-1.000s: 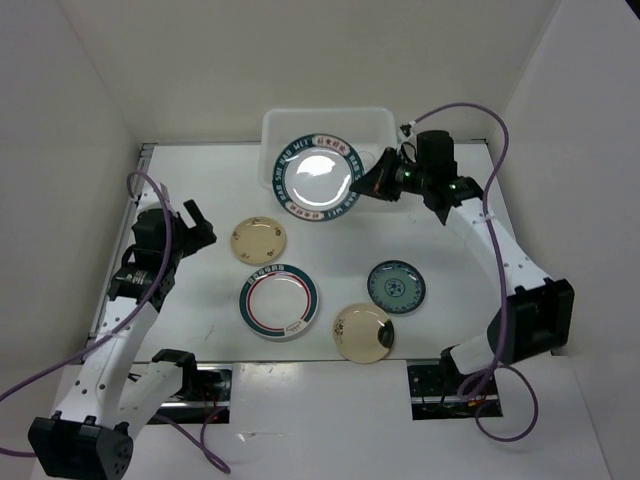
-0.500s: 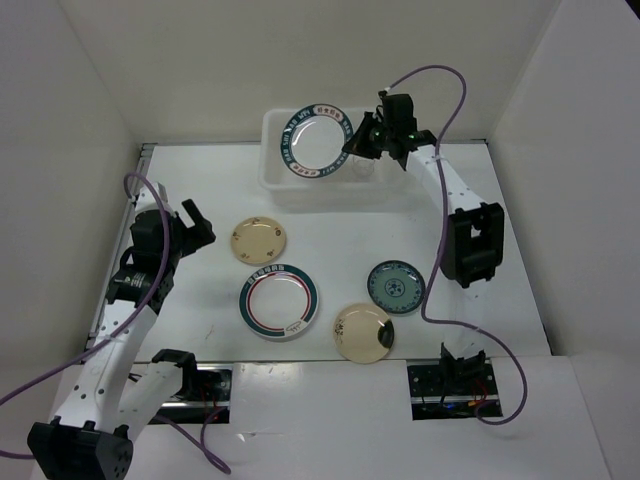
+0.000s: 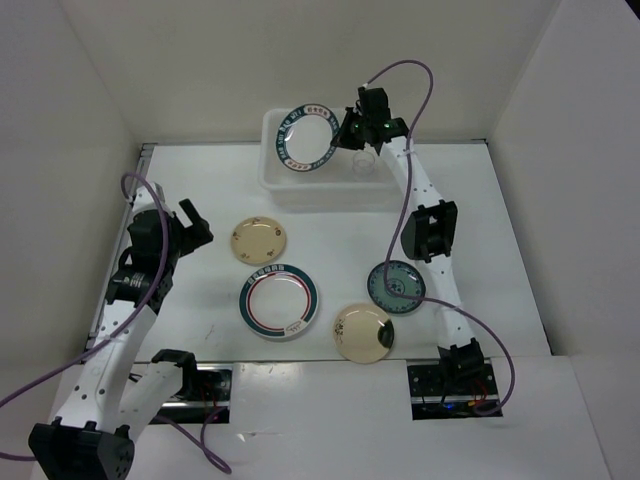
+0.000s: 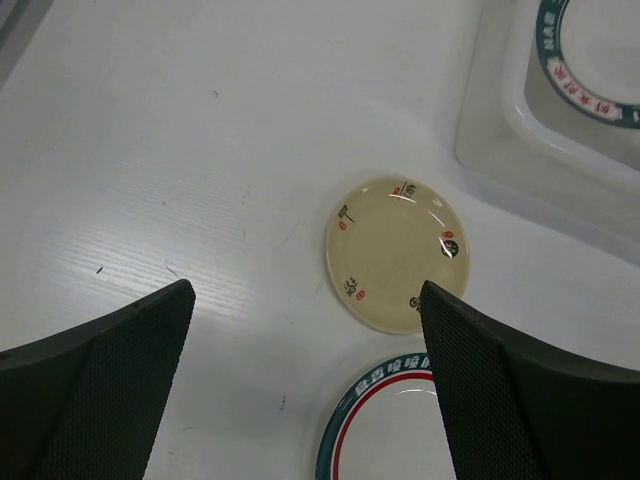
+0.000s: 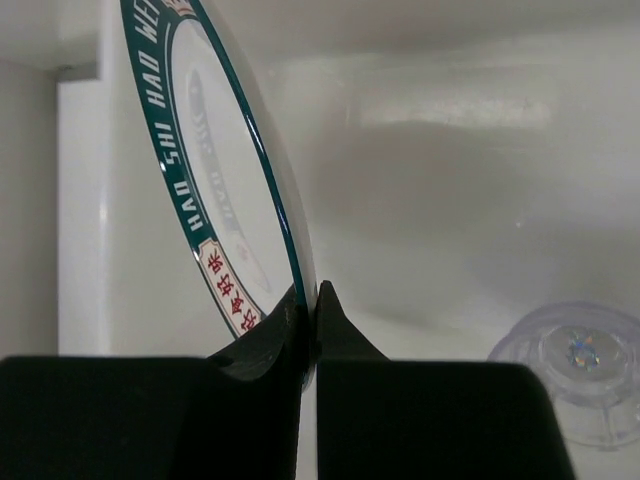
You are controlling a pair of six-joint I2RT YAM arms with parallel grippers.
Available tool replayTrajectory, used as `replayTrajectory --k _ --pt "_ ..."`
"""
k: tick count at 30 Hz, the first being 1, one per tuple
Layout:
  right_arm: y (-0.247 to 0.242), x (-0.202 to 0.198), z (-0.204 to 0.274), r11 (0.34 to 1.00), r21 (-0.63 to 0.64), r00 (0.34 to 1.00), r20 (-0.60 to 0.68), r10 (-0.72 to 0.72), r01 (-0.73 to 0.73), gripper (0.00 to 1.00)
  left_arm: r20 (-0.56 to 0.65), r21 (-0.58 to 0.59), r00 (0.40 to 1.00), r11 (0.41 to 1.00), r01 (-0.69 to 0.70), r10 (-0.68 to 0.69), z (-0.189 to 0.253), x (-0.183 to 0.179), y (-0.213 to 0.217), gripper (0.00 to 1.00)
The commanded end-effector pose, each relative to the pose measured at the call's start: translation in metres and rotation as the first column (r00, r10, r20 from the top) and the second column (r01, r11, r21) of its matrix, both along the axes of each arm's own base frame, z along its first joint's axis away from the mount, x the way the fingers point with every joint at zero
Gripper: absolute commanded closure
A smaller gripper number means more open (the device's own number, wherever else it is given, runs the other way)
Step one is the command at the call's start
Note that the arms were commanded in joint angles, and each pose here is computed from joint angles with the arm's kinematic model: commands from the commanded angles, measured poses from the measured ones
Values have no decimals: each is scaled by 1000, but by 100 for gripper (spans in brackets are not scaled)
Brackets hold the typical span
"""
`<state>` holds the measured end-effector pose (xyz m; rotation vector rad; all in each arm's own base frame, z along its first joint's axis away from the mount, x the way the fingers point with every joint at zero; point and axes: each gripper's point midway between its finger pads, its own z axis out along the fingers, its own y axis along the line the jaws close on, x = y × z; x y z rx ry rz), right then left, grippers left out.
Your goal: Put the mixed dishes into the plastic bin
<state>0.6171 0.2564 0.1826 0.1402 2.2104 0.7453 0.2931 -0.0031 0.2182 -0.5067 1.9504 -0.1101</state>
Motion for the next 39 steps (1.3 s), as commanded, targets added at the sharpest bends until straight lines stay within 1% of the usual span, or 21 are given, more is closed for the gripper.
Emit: replayTrajectory --k 1,10,12,14,15,17,19,20,21,23,24,26,27,30,31,33,35,36,37,38,39 --pt "13 -16 -7 999 -25 999 -46 29 -30 100 36 7 999 999 -33 33 8 2 8 0" --pt "5 -25 -33 995 -98 993 -120 -12 0 99 45 10 998 999 -41 41 10 3 10 0" --pt "1 -26 -45 992 -127 990 -136 -27 9 95 45 10 998 999 -51 50 10 3 13 0" --pt "1 -28 -47 988 -152 990 -135 -30 10 88 45 10 998 999 -51 50 10 3 13 0" --pt "3 -29 -58 985 -173 988 -147 -41 15 85 45 10 998 999 -51 50 10 3 13 0" --pt "1 -28 -58 983 -184 988 -143 -54 27 82 45 10 998 999 -51 50 10 3 13 0" --pt "2 -29 -70 977 -212 986 -154 -58 24 82 45 10 998 999 -51 50 10 3 13 0" --pt "1 -27 -75 975 -219 986 -154 -66 31 76 45 10 998 999 -51 50 10 3 13 0" --pt "1 -27 -75 975 -219 986 -154 -66 31 76 45 10 998 999 -51 50 10 3 13 0" --pt "6 -31 -84 974 -227 983 -174 -58 17 73 45 10 998 999 -51 50 10 3 13 0" --pt "4 -31 -90 971 -237 982 -179 -66 22 68 45 10 998 999 -51 50 10 3 13 0" --pt "4 -31 -90 970 -242 983 -176 -60 16 68 45 10 998 999 -51 50 10 3 13 0" --pt "4 -31 -95 969 -245 981 -184 -61 14 65 45 10 998 999 -51 50 10 3 13 0" --pt "9 -30 -88 970 -244 985 -164 -58 16 58 45 10 998 999 -51 50 10 3 13 0" --pt "9 -30 -88 970 -244 985 -164 -57 16 53 45 10 998 999 -51 50 10 3 13 0" --pt "11 -32 -79 972 -233 987 -155 -35 -3 49 45 10 998 999 -51 50 10 3 13 0" --pt "18 -31 -52 975 -221 995 -99 -13 -9 44 54 9 997 999 -51 50 12 4 12 0" --pt "17 -30 -25 978 -208 998 -52 -18 7 42 45 10 998 999 -51 50 9 5 12 0" --pt "23 -35 -10 977 -213 1000 -22 7 -11 40 36 11 998 999 -50 50 5 4 12 0" --pt "22 -36 10 980 -200 1000 10 7 -5 35 36 11 998 999 -50 50 5 4 12 0" --pt "28 -42 48 983 -182 996 81 26 -11 35 36 11 998 999 -50 50 5 4 12 0"
